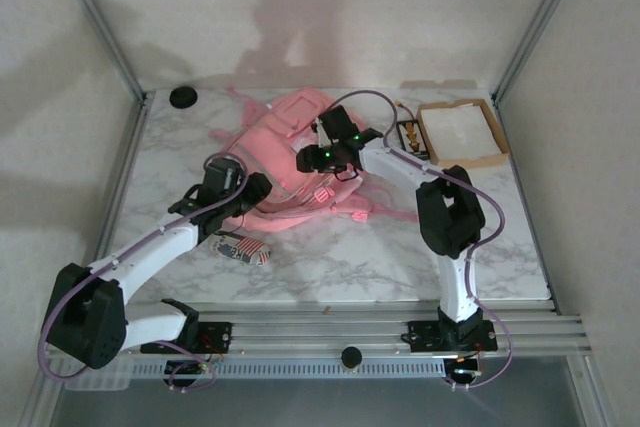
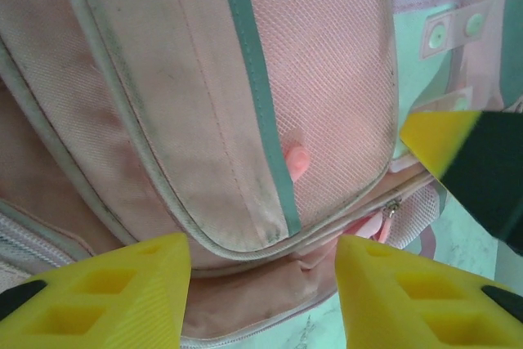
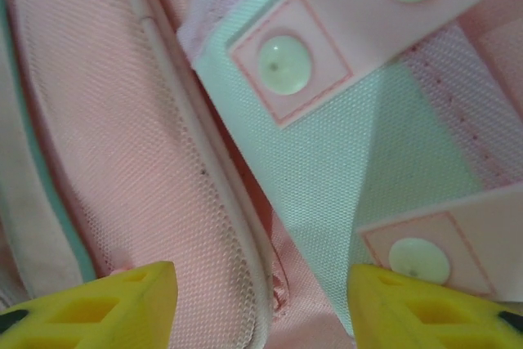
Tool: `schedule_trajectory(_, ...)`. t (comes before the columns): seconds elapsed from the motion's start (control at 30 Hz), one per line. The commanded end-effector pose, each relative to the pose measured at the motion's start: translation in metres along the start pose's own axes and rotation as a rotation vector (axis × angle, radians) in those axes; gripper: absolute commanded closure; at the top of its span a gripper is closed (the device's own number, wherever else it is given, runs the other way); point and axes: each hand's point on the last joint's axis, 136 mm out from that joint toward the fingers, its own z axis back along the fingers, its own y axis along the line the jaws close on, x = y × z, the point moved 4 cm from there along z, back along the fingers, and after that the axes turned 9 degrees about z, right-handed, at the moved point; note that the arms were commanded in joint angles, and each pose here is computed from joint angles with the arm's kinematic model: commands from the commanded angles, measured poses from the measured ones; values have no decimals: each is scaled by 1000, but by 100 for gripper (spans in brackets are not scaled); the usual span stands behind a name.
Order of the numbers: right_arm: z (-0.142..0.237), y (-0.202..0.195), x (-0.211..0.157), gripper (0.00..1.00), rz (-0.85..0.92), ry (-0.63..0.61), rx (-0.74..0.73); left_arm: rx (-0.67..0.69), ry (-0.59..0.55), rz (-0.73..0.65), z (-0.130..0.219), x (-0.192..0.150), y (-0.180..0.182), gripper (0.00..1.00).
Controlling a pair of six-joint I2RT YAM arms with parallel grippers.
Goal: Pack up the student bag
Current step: Unzip the student bag at the center of the table.
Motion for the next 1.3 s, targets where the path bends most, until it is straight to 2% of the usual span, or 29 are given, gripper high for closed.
schedule_trajectory(0.0, -13, -2, -11, 47, -46, 90, -54, 34, 23, -38, -4, -8, 7, 50)
schedule_trajectory(0.1, -17, 0, -13, 57, -35, 102, -95, 50, 34, -59, -8, -11, 7, 51)
schedule_trajectory(0.2, -9, 7, -16, 52, -36, 109, -104, 60, 33, -70, -9, -11, 7, 50)
schedule_trajectory(0.3, -5, 6, -25, 52, -65, 117, -109, 61, 39, -69, -11, -12, 7, 50)
schedule_trajectory(0.4, -17, 5, -30, 58, -100, 138, -92, 64, 41, -69, -14, -13, 8, 50)
schedule_trajectory(0.5, -30, 7, -31, 59, -106, 157, -66, 57, 42, -68, -13, -13, 5, 51)
schedule_trajectory(0.63, -35, 10, -25, 76, -135, 146, 5, 50, 32, -91, -10, -12, -1, 50)
schedule_trajectory(0.73, -21, 19, -10, 87, -135, 87, 39, 50, 33, -111, -8, -14, -7, 50)
schedule_trajectory(0.8, -9, 23, 1, 98, -151, 44, 51, 50, 33, -113, -5, -16, -10, 50)
schedule_trajectory(0.83, -4, 26, 5, 100, -159, 28, 72, 47, 38, -108, -3, -18, -12, 50)
schedule_trajectory(0.93, 11, 32, 17, 100, -222, -27, 153, 18, 31, -111, 6, -27, -23, 49)
schedule_trajectory(1.07, 29, 35, 24, 100, -375, -88, 324, 21, 46, -18, 11, -34, -25, 53)
schedule_trajectory(1.27, 49, 49, 33, 100, -439, -145, 400, -134, 52, 162, 16, -41, -64, 59)
